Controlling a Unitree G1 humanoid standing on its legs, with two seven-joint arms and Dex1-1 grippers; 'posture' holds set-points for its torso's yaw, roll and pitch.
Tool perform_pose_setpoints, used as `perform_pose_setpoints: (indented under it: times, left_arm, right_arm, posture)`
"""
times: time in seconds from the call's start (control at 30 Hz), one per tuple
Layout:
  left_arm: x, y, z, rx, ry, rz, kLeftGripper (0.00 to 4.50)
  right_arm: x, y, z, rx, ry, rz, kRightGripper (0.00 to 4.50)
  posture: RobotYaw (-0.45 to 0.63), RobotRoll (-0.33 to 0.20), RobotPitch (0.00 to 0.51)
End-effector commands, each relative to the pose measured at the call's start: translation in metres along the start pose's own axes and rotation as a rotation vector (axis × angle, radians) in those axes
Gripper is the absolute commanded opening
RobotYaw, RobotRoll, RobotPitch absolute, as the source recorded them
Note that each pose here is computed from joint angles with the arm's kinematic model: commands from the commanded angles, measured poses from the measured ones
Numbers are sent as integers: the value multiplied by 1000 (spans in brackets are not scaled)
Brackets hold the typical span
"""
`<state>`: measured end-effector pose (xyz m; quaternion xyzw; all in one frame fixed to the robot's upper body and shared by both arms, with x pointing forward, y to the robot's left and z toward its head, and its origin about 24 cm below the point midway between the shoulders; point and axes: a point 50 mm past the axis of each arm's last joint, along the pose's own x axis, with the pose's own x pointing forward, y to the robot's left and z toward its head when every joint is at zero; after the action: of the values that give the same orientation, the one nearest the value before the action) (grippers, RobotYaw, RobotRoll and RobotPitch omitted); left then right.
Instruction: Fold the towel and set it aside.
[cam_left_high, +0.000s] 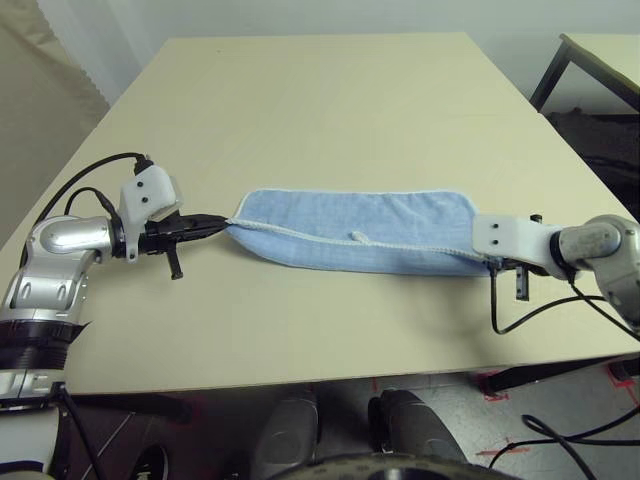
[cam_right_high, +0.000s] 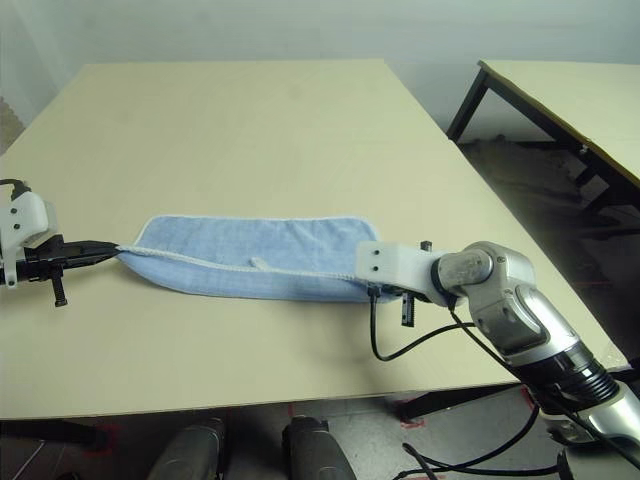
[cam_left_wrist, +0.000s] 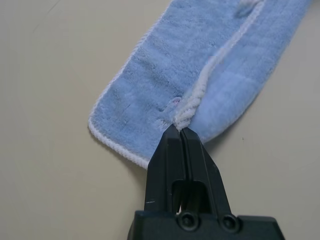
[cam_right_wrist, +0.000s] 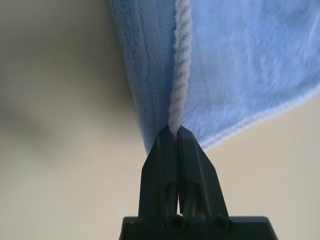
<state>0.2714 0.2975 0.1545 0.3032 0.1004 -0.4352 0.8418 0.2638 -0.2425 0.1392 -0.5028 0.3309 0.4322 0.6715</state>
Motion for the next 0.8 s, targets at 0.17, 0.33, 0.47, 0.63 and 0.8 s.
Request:
perform_pose_setpoints:
  times: [0.17, 0.33, 0.47, 0.63, 0.8]
  left_arm:
    - [-17, 19, 2, -25, -19, 60, 0]
    - [-37, 38, 5, -23, 0, 140, 0]
    - [-45, 39, 1, -20, 31, 155, 0]
    - [-43, 12, -10, -72, 157, -56, 0]
    - [-42, 1, 1, -241, 183, -217, 0]
  right_arm:
    - [-32, -30, -11, -9, 36, -111, 11]
    - [-47, -48, -16, 4, 28, -174, 11]
    - [-52, -55, -19, 1, 33, -210, 11]
    - [-54, -39, -5, -36, -24, -77, 11]
    - [-60, -50, 11, -10, -100, -54, 11]
  posture:
    - [64, 0, 51]
    - [63, 0, 46]
    - [66, 0, 41]
    - [70, 0, 39]
    - [78, 0, 48]
